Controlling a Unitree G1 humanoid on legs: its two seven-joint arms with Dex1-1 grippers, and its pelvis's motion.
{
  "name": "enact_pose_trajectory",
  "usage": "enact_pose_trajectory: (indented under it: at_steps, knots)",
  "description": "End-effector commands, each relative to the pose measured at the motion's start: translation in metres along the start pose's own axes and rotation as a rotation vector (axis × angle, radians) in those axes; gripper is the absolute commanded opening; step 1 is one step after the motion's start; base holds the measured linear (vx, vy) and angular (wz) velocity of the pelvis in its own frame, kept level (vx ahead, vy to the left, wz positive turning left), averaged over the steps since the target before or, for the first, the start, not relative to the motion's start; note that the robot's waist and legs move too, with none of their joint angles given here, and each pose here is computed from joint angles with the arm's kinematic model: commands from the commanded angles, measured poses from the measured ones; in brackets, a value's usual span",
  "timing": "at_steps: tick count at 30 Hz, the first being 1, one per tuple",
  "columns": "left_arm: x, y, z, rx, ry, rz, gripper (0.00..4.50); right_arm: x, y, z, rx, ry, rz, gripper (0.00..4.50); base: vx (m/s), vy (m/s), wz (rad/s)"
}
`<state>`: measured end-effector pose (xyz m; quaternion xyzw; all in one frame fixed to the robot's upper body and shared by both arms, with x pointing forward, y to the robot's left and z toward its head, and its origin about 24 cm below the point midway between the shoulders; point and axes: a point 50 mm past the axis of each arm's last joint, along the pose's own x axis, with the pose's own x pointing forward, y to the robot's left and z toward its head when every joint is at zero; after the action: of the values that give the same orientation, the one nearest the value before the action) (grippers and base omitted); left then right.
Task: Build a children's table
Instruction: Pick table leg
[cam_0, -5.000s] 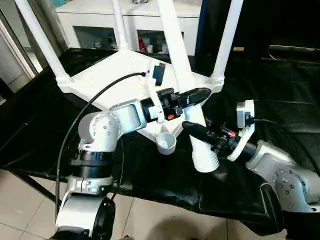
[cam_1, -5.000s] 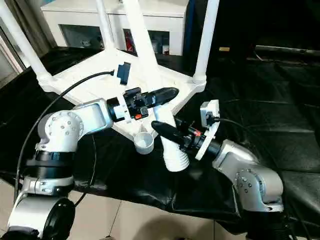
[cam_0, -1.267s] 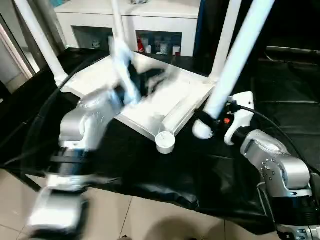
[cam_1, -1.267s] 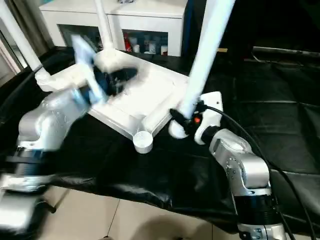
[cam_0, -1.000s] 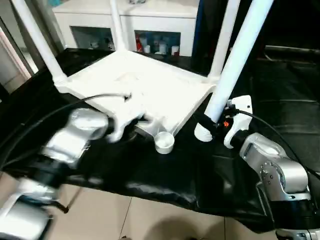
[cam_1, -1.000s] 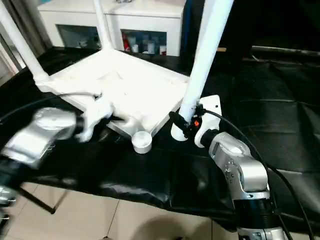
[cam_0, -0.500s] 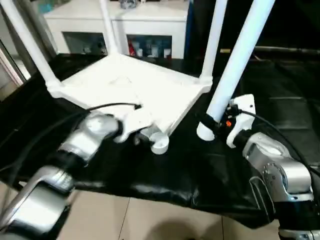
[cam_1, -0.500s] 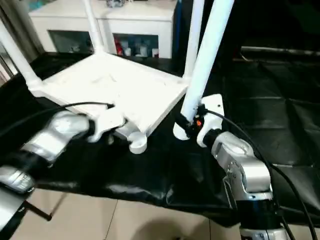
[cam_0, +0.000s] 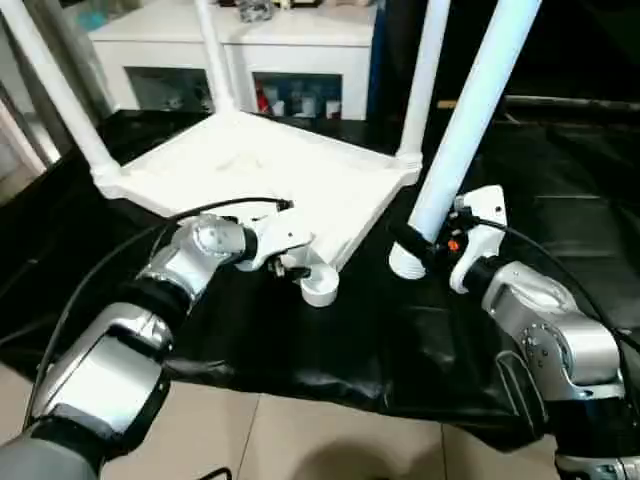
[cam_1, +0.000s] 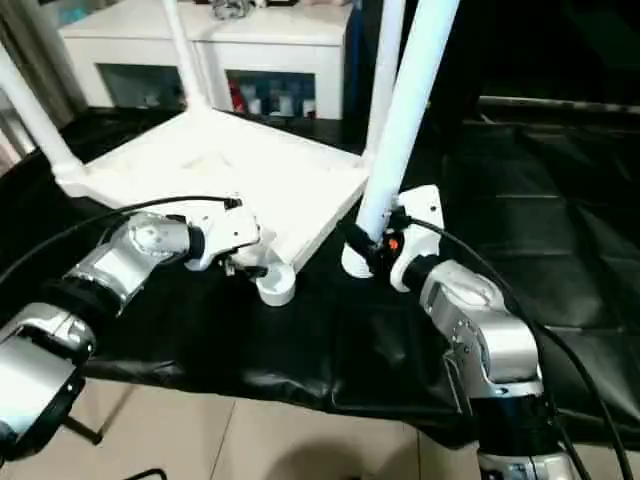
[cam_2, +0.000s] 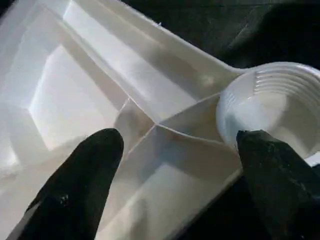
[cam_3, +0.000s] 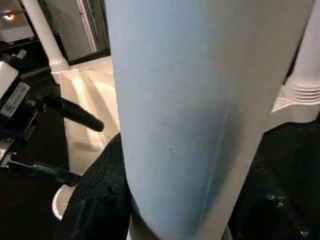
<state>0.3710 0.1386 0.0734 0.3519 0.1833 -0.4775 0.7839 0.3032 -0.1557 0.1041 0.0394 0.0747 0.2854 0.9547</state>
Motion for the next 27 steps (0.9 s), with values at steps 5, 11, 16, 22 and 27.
enact_pose_trajectory:
  at_steps: [5,11,16,22,27]
  knots:
    - [0.006,-0.012,-0.013,-0.146,0.059,-0.101,4.12,0.002,0.001,0.006,-0.029,-0.010,0.018,1.93,0.000,0.000,0.00]
    - [0.006,-0.013,-0.004,-0.454,-0.036,-0.214,4.12,0.002,-0.001,0.007,-0.021,-0.006,0.031,1.93,0.032,-0.004,0.02]
    - [-0.002,-0.004,0.002,-0.476,-0.074,-0.231,4.12,0.001,-0.002,0.008,-0.017,-0.002,0.045,1.93,0.000,0.000,0.00]
    - [-0.012,0.003,0.003,-0.463,-0.076,-0.242,4.12,-0.001,-0.003,0.007,-0.021,0.003,0.051,1.93,0.000,0.000,0.00]
    - [-0.018,0.004,-0.001,-0.424,-0.045,-0.253,4.12,-0.002,-0.004,0.007,-0.032,0.008,0.067,1.93,0.000,0.000,0.00]
